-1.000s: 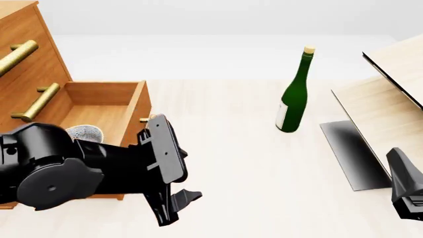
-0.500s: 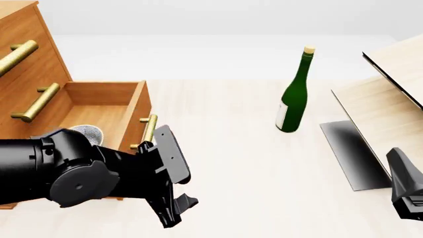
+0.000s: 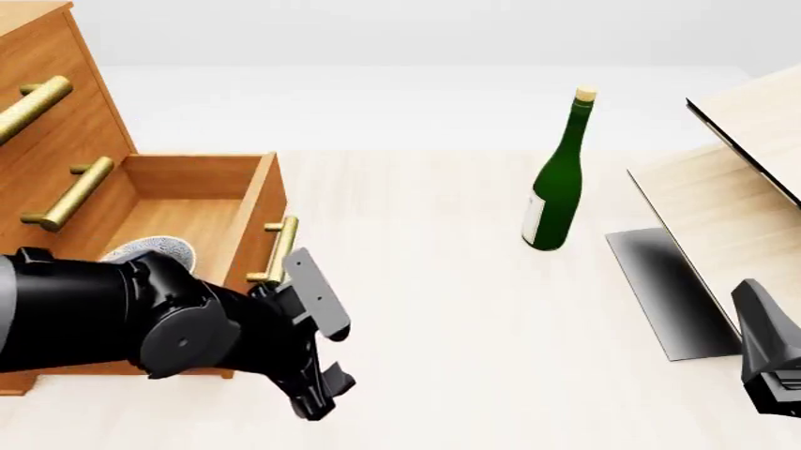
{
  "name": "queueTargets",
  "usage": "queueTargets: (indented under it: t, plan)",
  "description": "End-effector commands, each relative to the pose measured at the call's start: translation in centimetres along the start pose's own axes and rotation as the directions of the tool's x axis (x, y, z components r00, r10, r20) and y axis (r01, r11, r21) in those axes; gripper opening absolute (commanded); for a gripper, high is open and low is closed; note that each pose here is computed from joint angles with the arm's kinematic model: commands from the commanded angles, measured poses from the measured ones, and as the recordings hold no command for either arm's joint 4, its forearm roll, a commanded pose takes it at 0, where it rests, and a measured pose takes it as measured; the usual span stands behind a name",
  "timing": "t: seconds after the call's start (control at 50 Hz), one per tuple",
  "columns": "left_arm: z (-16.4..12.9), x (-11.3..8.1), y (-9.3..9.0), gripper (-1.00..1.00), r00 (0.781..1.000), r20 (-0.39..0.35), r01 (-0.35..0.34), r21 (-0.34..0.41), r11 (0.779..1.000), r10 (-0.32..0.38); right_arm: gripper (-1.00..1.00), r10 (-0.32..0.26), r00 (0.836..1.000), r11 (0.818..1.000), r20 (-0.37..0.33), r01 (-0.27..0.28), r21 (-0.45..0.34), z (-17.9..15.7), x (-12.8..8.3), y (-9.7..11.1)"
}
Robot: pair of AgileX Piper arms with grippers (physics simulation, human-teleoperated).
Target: Put the bowl in the bottom drawer of the cabinet and close it.
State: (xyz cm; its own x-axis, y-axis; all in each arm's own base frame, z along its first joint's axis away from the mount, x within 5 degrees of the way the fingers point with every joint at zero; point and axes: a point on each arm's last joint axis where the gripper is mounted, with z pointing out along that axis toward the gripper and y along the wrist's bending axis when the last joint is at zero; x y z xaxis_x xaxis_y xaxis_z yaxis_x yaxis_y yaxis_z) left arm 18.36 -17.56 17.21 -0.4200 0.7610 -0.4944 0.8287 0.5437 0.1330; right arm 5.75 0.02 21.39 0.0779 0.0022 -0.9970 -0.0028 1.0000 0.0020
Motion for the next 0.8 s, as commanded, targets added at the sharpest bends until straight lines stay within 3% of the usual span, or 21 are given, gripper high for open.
queueTargets:
  t: [0.02, 0.8]
  plan:
    - [1.1, 1.1, 1.9, 1.0, 0.994, -0.043, 0.101, -0.033, 0.994, -0.102, 1.0, 0.0, 1.0, 1.0, 0.0, 0.0, 0.0, 0.0, 0.0, 0.0]
    - [2.3, 4.6, 5.1, 1.0, 0.96, -0.118, 0.242, -0.103, 0.965, -0.253, 1.0, 0.0, 1.0, 1.0, 0.0, 0.0, 0.0, 0.0, 0.0, 0.0]
